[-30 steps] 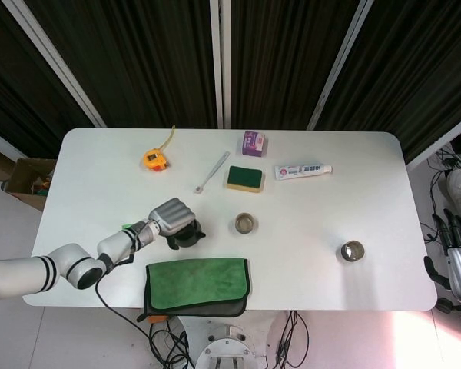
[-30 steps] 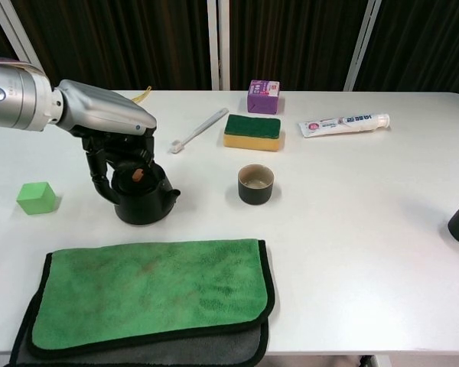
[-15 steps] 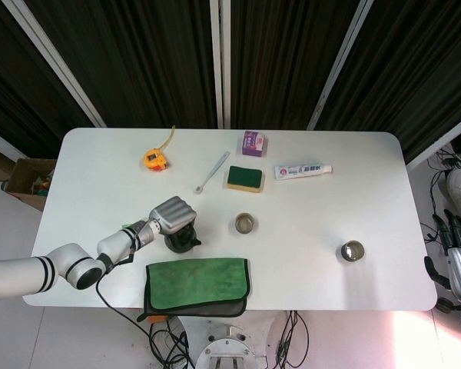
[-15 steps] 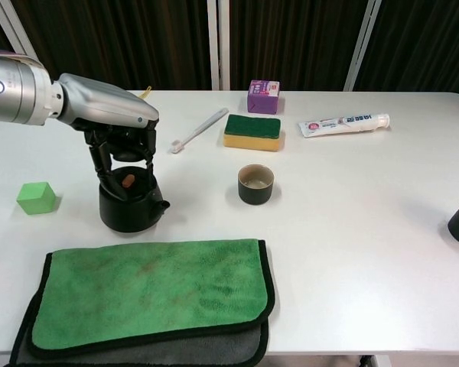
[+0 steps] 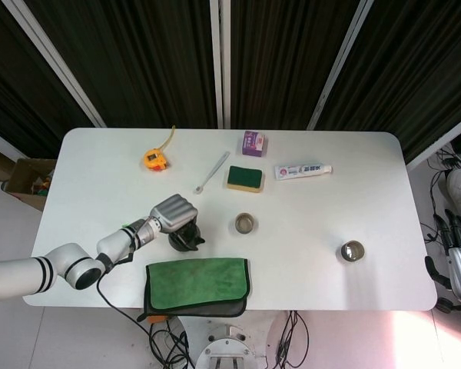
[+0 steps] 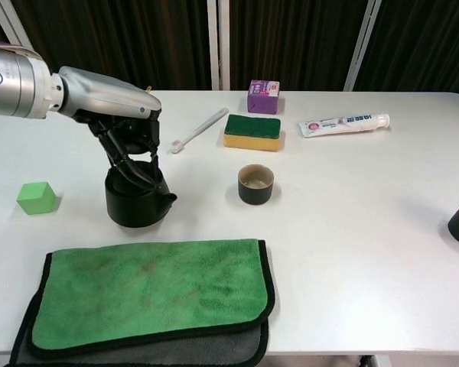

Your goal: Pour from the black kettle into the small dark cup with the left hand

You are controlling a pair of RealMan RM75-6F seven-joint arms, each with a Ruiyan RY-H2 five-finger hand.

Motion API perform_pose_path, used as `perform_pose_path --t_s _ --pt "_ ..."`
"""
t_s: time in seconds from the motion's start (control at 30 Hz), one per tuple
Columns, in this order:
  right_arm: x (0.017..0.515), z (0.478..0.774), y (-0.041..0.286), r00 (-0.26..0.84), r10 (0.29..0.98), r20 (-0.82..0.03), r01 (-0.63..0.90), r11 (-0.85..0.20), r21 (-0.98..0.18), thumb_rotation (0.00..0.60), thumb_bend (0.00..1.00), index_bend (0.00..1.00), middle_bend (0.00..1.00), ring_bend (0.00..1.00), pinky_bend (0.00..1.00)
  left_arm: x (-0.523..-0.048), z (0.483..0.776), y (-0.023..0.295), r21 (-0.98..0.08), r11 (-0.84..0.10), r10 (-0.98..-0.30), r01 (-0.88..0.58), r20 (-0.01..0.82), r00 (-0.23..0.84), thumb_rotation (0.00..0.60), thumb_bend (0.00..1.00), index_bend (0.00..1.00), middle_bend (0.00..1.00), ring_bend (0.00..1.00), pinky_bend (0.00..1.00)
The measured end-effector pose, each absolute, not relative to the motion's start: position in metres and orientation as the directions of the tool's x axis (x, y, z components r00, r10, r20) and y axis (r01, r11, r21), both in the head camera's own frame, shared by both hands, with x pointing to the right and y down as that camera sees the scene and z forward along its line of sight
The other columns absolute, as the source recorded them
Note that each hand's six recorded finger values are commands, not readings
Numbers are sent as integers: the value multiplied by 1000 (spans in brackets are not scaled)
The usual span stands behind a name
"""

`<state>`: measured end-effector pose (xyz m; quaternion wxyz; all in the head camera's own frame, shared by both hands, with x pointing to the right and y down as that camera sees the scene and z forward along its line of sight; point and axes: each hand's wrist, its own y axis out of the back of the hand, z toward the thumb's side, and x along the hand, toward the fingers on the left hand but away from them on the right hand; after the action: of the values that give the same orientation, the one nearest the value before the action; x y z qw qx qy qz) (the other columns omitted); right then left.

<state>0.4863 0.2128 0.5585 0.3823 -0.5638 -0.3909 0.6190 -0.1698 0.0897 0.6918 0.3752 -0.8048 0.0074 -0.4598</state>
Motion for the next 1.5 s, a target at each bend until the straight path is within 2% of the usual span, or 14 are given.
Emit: perform_pose_path --t_s 0.1,0.37,0.57,0.7,0.8,1.13,1.33,1.5 --pt "486 559 213 -72 913 -401 -32 -404 -914 600 357 0 0 0 0 -169 690 88 -618 -719 -367 317 725 582 162 0 856 948 798 679" --pt "486 560 213 -72 912 -405 -33 -408 -912 600 358 0 0 0 0 -164 689 84 -660 -699 -412 274 686 600 152 0 911 984 830 696" --pt "486 560 212 -73 912 -404 -33 -407 -913 600 357 0 0 0 0 -159 691 82 -704 -674 -463 223 639 615 110 51 933 1000 848 710" --pt "486 560 212 -75 911 -406 -32 -410 -912 600 358 0 0 0 0 -156 692 82 -732 -654 -495 193 607 621 117 56 952 1000 863 722" --pt "487 561 213 -75 910 -407 -32 -411 -911 600 357 0 0 0 0 -155 692 80 -754 -635 -526 166 580 622 152 71 982 1000 887 744" --pt "488 563 214 -77 907 -414 -31 -417 -908 600 357 0 0 0 0 -155 692 75 -820 -568 -622 71 485 615 153 163 1000 1000 919 780" --pt "488 562 214 -78 908 -413 -32 -416 -909 600 357 0 0 0 0 -154 693 76 -833 -550 -639 55 462 616 156 203 1000 1000 928 786" --pt "489 562 214 -80 906 -415 -32 -418 -908 600 358 0 0 0 0 -154 694 76 -842 -537 -647 50 449 616 208 239 1000 1000 935 798"
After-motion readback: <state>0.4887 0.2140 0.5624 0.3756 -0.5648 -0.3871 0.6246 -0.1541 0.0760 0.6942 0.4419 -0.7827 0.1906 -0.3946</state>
